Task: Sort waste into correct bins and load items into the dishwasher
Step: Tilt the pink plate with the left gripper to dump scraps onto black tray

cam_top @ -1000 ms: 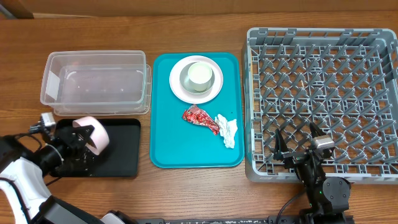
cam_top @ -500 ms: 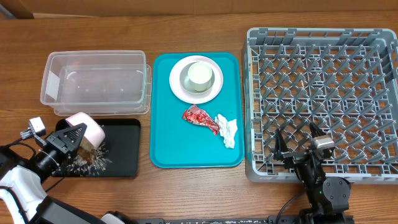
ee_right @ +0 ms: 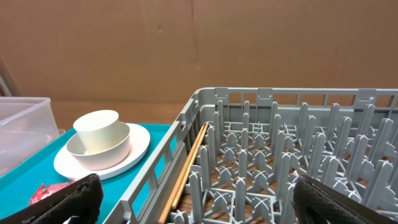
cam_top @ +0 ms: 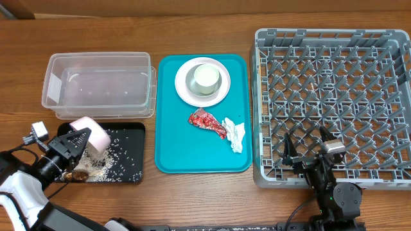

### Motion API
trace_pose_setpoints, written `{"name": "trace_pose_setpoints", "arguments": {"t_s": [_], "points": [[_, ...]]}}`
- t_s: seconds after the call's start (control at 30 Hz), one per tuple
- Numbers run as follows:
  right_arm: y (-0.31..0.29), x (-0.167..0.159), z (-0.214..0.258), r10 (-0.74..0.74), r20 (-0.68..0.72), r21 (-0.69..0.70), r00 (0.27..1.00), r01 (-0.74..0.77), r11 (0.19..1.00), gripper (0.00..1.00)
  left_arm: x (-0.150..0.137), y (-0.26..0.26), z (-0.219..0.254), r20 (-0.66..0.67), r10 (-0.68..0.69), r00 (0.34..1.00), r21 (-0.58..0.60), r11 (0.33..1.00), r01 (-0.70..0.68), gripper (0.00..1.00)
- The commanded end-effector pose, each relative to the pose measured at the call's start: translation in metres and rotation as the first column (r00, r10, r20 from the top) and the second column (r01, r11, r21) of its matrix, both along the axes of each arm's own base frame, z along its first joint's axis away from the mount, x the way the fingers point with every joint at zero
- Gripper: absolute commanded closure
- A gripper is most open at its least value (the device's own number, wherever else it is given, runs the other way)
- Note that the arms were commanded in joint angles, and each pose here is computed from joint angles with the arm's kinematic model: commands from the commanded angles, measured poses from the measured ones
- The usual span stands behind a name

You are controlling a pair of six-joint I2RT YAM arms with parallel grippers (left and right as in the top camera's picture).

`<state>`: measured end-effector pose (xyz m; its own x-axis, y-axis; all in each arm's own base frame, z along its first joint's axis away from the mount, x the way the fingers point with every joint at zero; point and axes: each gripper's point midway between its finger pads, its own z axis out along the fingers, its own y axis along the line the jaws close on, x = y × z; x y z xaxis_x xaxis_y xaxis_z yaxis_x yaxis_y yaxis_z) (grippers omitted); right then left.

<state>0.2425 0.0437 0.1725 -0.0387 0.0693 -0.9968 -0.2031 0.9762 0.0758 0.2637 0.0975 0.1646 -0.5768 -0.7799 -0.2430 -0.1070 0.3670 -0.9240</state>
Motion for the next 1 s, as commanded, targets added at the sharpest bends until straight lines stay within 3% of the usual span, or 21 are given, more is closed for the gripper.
{"name": "trace_pose_setpoints", "arguments": {"t_s": [0.0,0.43,0.57,0.7,0.83,0.97], "points": [[-0.001,0.000,-0.002,-0.005,0.005,0.002,1.000,0.005,1.000,0.00,0.000,-0.012,0.018,0.103,-0.038,0.994,-0.008,0.999,0.039,0.96],[-0.001,0.000,-0.002,-0.005,0.005,0.002,1.000,0.005,1.000,0.00,0.000,-0.020,0.022,0.096,-0.046,0.994,-0.069,0.996,0.053,0.96],[-0.001,0.000,-0.002,-0.005,0.005,0.002,1.000,0.005,1.000,0.00,0.001,-0.020,0.025,0.142,-0.061,0.988,-0.028,0.997,0.065,0.96],[-0.001,0.000,-0.002,-0.005,0.005,0.002,1.000,0.005,1.000,0.00,-0.001,-0.023,0.031,0.150,-0.056,0.987,-0.075,0.995,0.068,0.95],[-0.001,0.000,-0.002,-0.005,0.005,0.002,1.000,0.005,1.000,0.00,0.001,-0.020,0.027,0.163,-0.067,0.984,-0.015,0.997,0.071,0.94],[-0.001,0.000,-0.002,-0.005,0.005,0.002,1.000,0.005,1.000,0.00,-0.002,-0.027,0.040,0.221,-0.067,0.973,-0.064,0.994,0.083,0.93]]}}
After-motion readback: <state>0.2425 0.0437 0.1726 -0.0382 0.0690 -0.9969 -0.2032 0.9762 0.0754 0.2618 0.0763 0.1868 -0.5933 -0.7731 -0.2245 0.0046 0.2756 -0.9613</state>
